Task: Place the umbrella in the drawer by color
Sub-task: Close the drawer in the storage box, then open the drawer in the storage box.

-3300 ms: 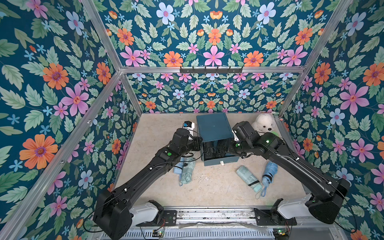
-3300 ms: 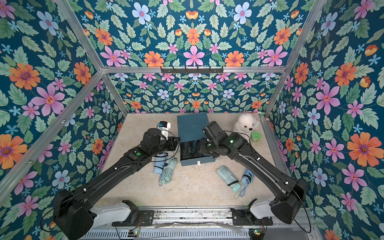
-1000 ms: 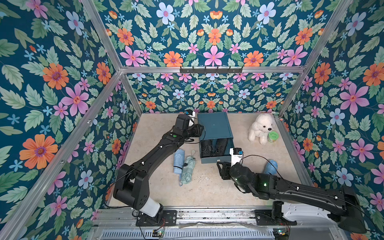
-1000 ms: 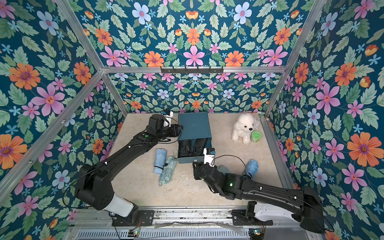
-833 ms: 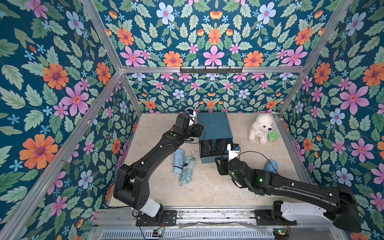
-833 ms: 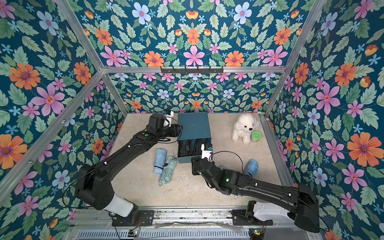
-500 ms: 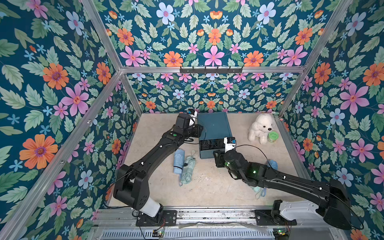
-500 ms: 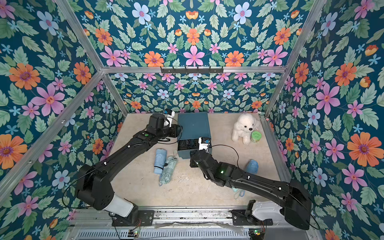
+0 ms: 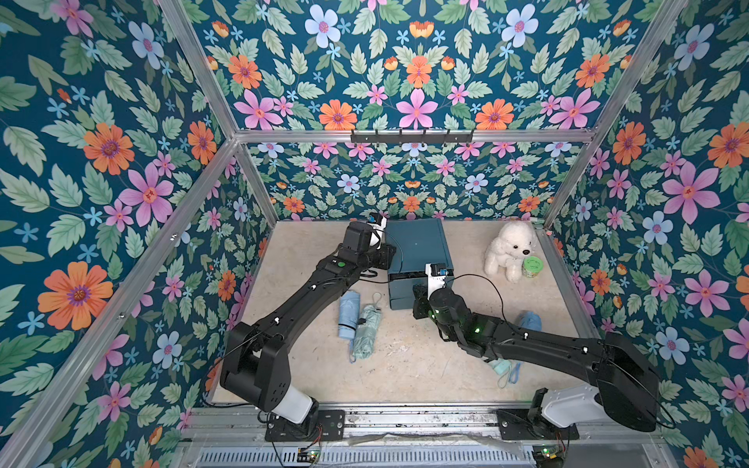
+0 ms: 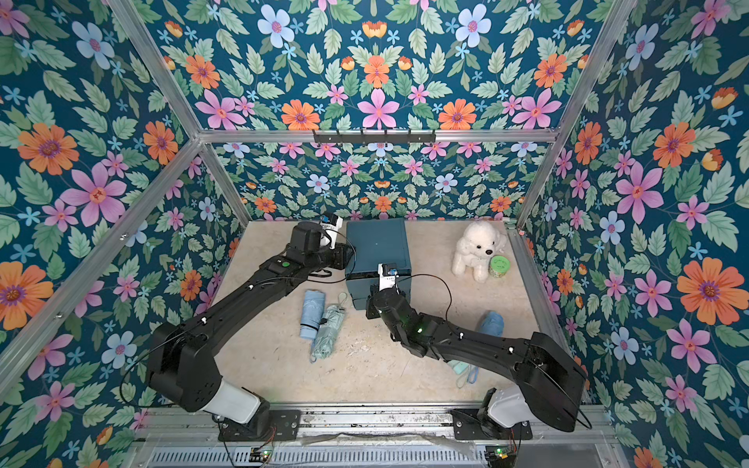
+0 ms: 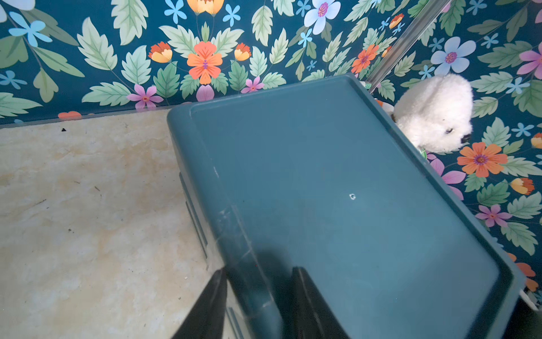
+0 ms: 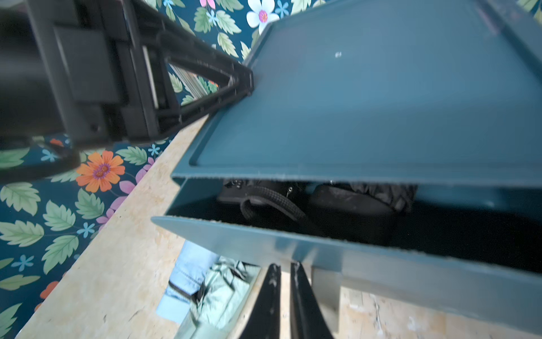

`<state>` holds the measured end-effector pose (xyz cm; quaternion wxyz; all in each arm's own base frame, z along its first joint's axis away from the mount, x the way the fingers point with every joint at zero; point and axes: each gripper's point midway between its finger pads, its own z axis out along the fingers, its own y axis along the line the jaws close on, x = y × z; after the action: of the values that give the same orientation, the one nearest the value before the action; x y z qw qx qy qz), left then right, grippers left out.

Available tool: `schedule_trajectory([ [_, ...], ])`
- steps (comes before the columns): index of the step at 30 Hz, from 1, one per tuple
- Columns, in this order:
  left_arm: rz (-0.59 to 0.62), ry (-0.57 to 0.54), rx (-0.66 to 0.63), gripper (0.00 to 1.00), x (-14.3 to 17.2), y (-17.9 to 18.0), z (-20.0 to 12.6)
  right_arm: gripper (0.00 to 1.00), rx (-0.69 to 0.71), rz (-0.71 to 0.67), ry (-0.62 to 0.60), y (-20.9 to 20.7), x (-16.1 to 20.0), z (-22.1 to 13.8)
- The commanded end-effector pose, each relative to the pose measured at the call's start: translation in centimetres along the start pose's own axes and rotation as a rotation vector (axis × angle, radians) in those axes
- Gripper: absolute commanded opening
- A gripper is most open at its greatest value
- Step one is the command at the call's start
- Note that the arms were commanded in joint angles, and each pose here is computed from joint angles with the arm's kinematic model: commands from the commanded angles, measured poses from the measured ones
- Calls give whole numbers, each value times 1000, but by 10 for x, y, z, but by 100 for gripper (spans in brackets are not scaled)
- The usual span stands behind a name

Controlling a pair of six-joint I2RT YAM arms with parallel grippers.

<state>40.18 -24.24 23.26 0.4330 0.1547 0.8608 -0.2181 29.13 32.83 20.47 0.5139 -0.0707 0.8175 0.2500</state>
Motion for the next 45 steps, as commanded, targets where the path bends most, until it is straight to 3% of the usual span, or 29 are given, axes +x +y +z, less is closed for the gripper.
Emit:
schedule_trajectory([
  [1,32,286,-70,40,75,18,-6,14,-31,2,-82,9,-23,4],
  [7,40,277,-59,40,74,16,-8,23,-13,-11,-67,10,-18,17],
  [12,44,278,-51,40,75,15,-8,44,21,-11,-76,4,-17,22],
  [19,49,272,-56,40,73,16,-8,54,39,12,-72,3,-18,17],
  [22,45,266,-59,40,70,16,-7,55,28,80,-118,4,-18,-8],
  [26,19,256,-69,43,64,16,-4,53,-61,376,-133,-10,-4,-33],
  [30,4,243,-62,44,60,14,-4,43,-210,632,-98,-14,7,-38],
  [34,8,236,-64,43,59,15,-4,41,-293,712,-64,-7,8,-28],
  [40,-9,223,-76,42,60,17,-6,41,-386,886,-74,-30,15,-9],
  [45,-12,221,-69,42,61,16,-8,39,-438,929,-37,-25,26,7],
])
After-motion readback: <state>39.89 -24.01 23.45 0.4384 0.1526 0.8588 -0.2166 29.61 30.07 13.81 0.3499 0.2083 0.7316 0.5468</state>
